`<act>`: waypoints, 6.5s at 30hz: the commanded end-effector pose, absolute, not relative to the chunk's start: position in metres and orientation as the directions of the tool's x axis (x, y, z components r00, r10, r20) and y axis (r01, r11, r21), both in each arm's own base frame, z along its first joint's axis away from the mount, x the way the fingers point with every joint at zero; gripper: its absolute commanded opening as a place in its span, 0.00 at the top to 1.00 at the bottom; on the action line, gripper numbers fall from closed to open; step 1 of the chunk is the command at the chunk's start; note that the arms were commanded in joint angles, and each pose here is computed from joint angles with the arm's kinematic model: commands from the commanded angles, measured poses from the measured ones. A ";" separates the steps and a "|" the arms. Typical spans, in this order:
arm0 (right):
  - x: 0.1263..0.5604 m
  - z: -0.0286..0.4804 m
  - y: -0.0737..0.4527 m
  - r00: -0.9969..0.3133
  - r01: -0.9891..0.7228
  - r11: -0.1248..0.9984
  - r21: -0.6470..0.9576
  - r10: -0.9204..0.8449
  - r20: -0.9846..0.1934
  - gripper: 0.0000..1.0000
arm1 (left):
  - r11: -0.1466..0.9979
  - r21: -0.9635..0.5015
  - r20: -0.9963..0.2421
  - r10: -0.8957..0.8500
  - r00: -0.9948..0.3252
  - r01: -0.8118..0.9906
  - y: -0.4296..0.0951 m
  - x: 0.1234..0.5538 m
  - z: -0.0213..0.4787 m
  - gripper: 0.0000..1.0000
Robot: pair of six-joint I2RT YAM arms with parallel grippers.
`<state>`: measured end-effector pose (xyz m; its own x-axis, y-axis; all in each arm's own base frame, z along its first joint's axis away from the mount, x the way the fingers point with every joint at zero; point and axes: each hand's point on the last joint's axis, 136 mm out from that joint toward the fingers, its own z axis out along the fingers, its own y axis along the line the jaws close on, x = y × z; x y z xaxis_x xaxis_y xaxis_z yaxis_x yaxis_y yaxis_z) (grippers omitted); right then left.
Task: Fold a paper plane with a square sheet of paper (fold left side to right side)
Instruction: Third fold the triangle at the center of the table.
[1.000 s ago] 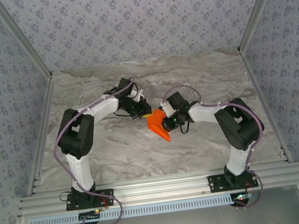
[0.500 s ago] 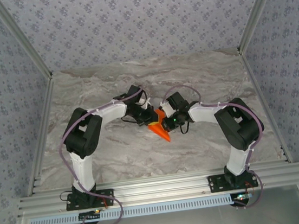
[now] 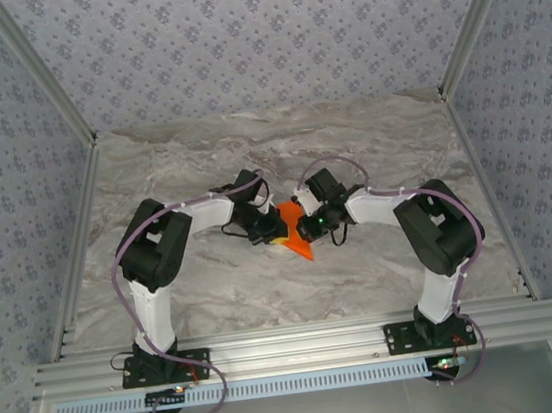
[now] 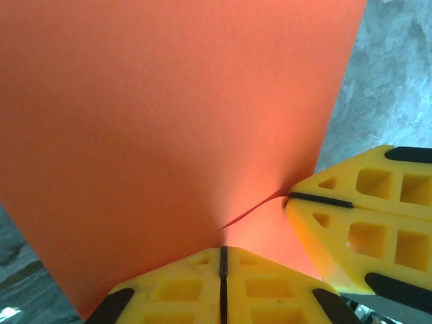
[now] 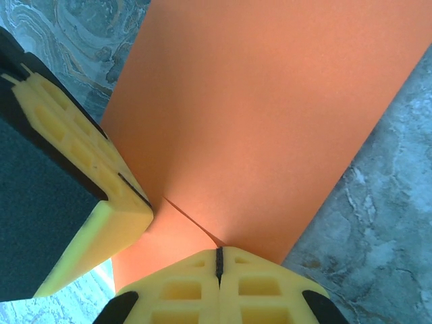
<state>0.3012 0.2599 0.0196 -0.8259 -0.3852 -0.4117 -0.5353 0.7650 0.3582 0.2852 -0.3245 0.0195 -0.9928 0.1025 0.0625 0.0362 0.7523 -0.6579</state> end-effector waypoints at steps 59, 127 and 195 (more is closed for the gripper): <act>0.216 0.004 0.249 -0.925 -0.332 0.727 0.601 -0.375 -0.057 0.78 | 0.821 -0.571 0.087 0.069 -0.994 0.007 -0.302 0.272 -0.004 0.95; 0.216 -0.028 0.203 -0.979 -0.113 0.918 0.380 -0.168 0.114 1.00 | 0.684 -0.723 0.023 0.165 -0.986 0.097 -0.354 0.244 0.039 0.97; 0.232 -0.008 0.213 -0.980 -0.177 0.914 0.365 -0.199 0.024 0.95 | 0.853 -0.522 -0.162 -0.104 -0.981 -0.004 -0.215 0.341 0.058 0.83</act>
